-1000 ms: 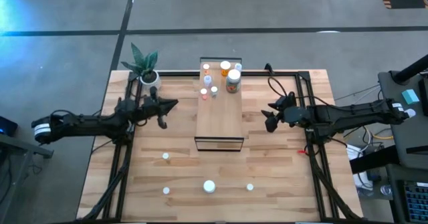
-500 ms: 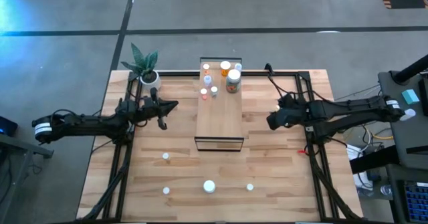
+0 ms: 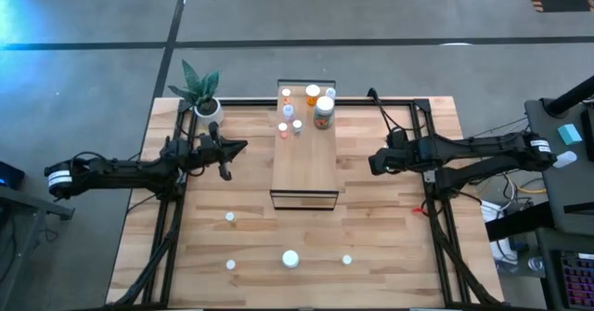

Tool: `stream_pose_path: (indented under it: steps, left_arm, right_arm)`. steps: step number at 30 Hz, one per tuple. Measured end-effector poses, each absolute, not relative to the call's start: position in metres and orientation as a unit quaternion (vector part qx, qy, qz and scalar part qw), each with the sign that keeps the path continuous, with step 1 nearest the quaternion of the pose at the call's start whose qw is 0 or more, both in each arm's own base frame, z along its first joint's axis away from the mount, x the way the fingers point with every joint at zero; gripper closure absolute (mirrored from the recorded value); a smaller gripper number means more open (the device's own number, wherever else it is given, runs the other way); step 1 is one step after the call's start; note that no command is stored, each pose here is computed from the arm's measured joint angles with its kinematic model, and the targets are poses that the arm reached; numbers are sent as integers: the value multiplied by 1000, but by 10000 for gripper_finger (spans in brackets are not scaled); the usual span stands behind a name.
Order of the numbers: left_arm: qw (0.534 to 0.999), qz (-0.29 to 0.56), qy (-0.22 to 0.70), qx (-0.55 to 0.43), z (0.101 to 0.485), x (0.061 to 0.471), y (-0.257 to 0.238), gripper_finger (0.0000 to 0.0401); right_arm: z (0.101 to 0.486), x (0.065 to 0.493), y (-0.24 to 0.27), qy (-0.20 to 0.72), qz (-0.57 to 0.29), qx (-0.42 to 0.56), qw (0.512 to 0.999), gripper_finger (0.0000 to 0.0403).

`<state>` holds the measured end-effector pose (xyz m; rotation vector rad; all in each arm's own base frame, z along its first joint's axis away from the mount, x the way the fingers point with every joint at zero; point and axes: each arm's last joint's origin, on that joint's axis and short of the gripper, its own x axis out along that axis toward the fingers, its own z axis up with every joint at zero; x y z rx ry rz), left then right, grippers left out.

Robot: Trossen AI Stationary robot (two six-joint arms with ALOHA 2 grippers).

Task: Pick and place medicine bottles onto shelf by color
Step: Put the top yellow pill bottle on the shelf

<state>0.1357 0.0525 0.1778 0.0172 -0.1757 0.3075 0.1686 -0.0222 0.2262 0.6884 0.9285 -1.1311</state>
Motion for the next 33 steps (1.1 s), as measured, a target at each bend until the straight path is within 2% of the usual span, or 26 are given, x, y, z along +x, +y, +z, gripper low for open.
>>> stream_pose_path:
  steps: [7, 13, 18, 33]
  left_arm:
    - [984, 151, -90, -2, 178, 136, 52, 401]
    - [985, 151, -89, -3, 178, 136, 52, 401]
    - [985, 150, -89, -3, 178, 136, 52, 401]
    - [985, 149, -88, -3, 178, 136, 52, 401]
  right_arm:
    - [214, 175, -46, 422, -554, 306, 649, 108]
    - [200, 189, -65, 432, -553, 311, 641, 115]
    - [189, 190, -76, 464, -555, 310, 617, 115]
    - [185, 184, -90, 460, -549, 346, 606, 119]
